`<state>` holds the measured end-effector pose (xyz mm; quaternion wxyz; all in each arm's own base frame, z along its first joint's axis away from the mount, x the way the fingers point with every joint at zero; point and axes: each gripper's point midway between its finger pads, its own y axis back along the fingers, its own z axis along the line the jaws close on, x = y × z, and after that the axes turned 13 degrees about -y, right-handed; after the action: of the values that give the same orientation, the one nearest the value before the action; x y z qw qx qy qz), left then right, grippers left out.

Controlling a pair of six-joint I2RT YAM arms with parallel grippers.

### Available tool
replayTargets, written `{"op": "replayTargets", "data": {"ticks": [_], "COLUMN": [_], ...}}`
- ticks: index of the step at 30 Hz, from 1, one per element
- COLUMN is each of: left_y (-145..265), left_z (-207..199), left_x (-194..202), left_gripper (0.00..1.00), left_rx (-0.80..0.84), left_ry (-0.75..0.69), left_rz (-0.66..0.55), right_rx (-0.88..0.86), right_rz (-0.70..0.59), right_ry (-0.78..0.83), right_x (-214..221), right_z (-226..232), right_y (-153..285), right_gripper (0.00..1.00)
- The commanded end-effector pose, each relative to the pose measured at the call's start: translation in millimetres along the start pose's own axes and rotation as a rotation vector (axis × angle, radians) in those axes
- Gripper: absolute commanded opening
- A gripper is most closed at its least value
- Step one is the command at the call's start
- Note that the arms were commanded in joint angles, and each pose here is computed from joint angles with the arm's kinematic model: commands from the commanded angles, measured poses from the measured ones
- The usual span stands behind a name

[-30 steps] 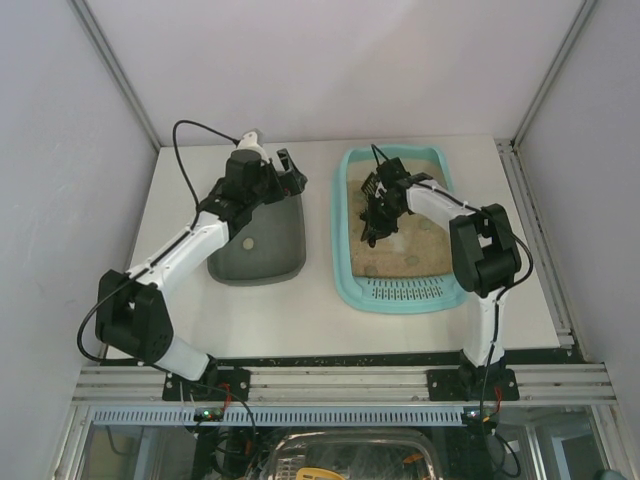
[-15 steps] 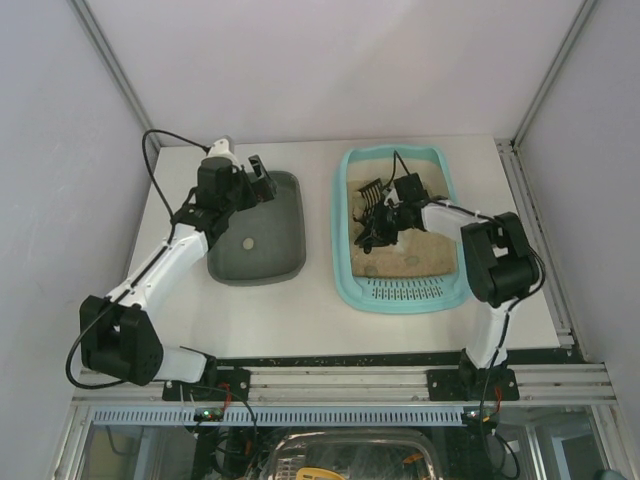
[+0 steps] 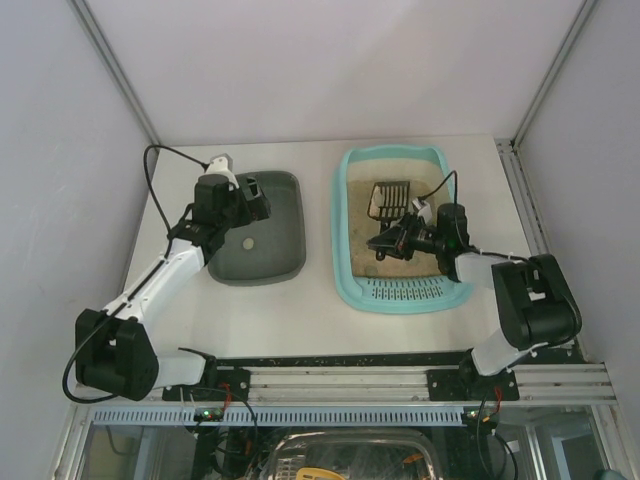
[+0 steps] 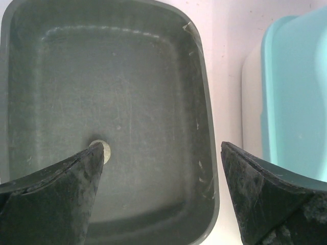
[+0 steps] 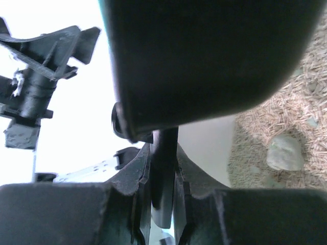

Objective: Clean the litter box

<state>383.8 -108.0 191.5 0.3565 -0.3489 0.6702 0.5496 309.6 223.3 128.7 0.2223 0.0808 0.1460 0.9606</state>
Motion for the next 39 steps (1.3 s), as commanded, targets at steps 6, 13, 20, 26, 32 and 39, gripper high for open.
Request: {"op": "replayTargets", "data": {"ticks": [6,13,20,26,32,39], "left_y": [8.9,9.3,8.4,9.8,11.6,11.7], "left_z": [5.0,5.1,4.0,3.7,4.2,5.2], "left_x": [-10.6,-12.3,-10.6,-8.1,-8.6,-7.0], "left_gripper": [1.0,1.0,1.0,1.0,1.0,1.0], "left_rx": [-0.009,-0.01,-0.004,0.0,-0.002,-0.004], "left_ry": [-0.03,-0.032,-0.029,-0.042,-0.043,-0.053], "left_rz": [-0.057,-0.064,-0.058,-0.04,-0.043,-0.038], "right_rx": [-0.49,-0.508,-0.454,-0.38,-0.351,-0.427], "right_rz": [0.133,0.145,0.091,0.11,0.176,0.106], "right_ry": [0.131,0.207,0.127,0.147,0.141,0.057], "right_x": [38.4,49.8,31.0,30.6,34.2,12.7], "right_z": [79.6,85.9,66.1,64.2,63.1,63.8], "right_y": [29.1,36.4,36.1,33.1,35.5,46.7], "right_gripper": [0.0,0.0,0.0,0.0,0.0,0.0]}}
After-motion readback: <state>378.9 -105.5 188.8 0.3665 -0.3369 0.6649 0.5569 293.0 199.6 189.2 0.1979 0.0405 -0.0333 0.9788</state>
